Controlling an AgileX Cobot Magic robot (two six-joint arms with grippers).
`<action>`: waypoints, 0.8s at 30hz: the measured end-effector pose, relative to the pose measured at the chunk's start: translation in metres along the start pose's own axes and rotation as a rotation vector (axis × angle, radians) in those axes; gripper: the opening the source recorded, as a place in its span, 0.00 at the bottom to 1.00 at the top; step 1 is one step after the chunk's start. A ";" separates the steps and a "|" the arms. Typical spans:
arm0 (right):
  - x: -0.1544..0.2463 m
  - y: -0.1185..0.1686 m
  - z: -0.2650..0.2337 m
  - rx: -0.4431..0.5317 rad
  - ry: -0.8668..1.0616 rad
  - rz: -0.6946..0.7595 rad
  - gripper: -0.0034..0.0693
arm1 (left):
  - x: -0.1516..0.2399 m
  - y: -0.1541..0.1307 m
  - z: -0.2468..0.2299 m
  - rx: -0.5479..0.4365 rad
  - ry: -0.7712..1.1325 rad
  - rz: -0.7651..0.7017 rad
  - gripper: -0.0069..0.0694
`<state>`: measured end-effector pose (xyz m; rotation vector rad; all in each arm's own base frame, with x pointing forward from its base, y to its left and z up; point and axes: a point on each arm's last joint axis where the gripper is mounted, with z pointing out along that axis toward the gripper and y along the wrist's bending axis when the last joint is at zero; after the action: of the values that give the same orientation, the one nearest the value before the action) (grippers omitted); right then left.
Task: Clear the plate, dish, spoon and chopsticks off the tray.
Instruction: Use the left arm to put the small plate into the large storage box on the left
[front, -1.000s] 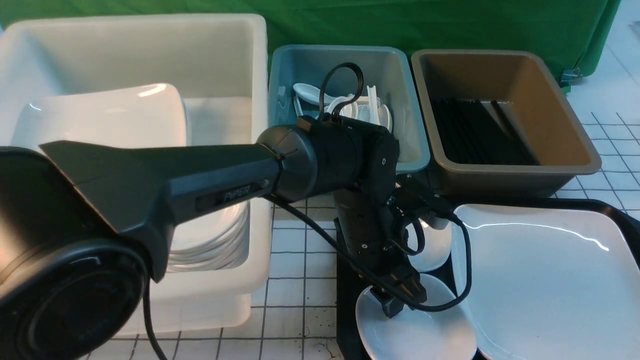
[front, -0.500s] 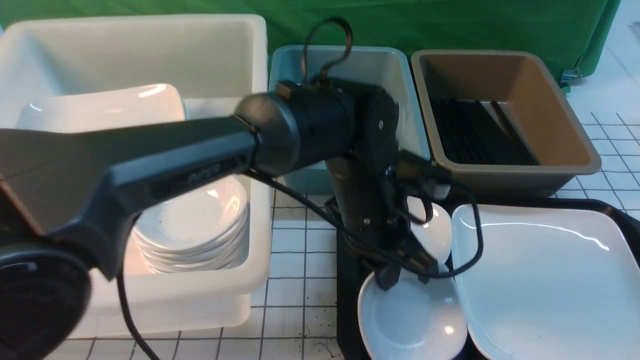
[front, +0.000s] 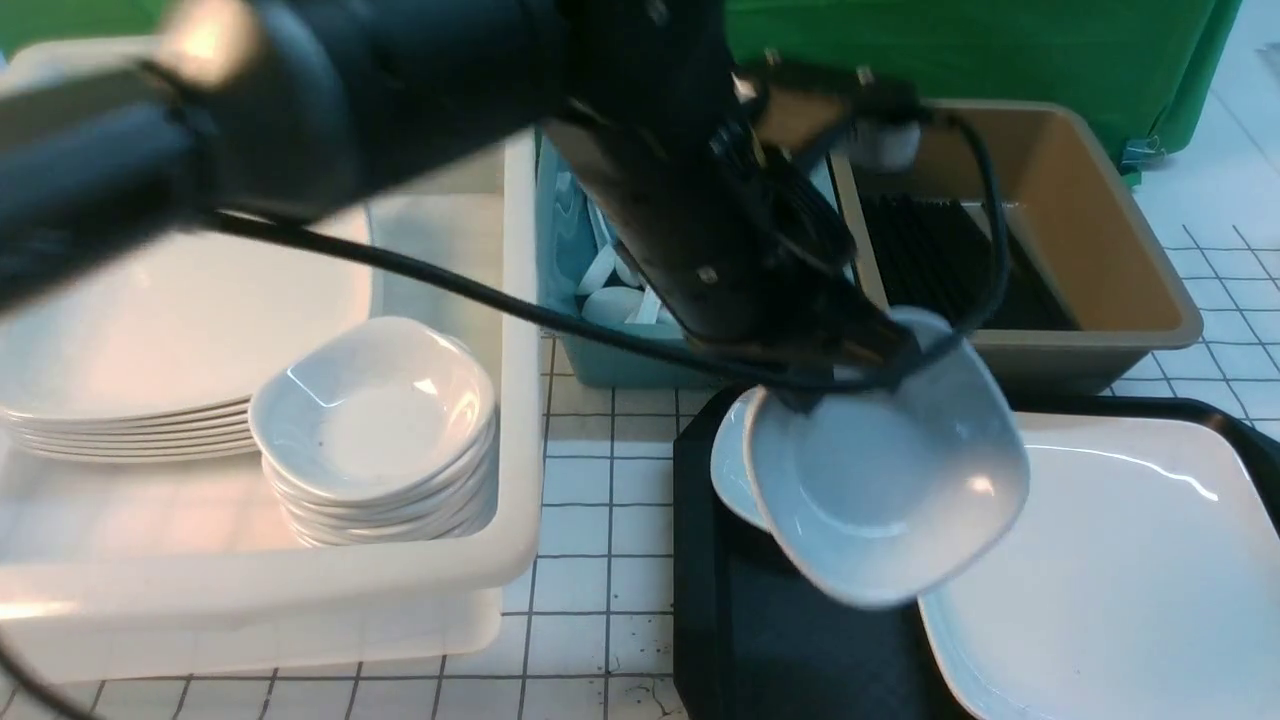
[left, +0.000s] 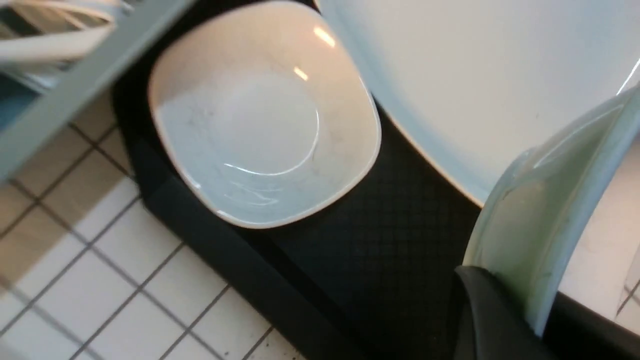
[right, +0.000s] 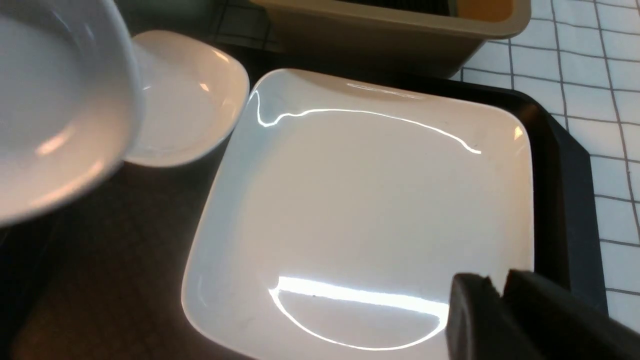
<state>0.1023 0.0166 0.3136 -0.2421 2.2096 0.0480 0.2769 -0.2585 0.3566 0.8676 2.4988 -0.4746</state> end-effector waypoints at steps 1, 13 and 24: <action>0.000 0.000 0.000 0.000 0.000 0.000 0.19 | 0.000 0.005 -0.018 -0.020 -0.041 -0.032 0.10; 0.000 0.000 0.000 0.000 0.000 0.000 0.20 | 0.068 0.110 -0.144 -0.250 -0.203 -0.457 0.10; 0.000 0.000 0.000 0.000 0.000 0.000 0.22 | 0.142 0.184 -0.089 -0.222 -0.286 -0.947 0.10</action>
<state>0.1023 0.0166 0.3136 -0.2420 2.2096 0.0483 0.2698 -0.0109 0.3266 -0.4920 2.4769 -0.5353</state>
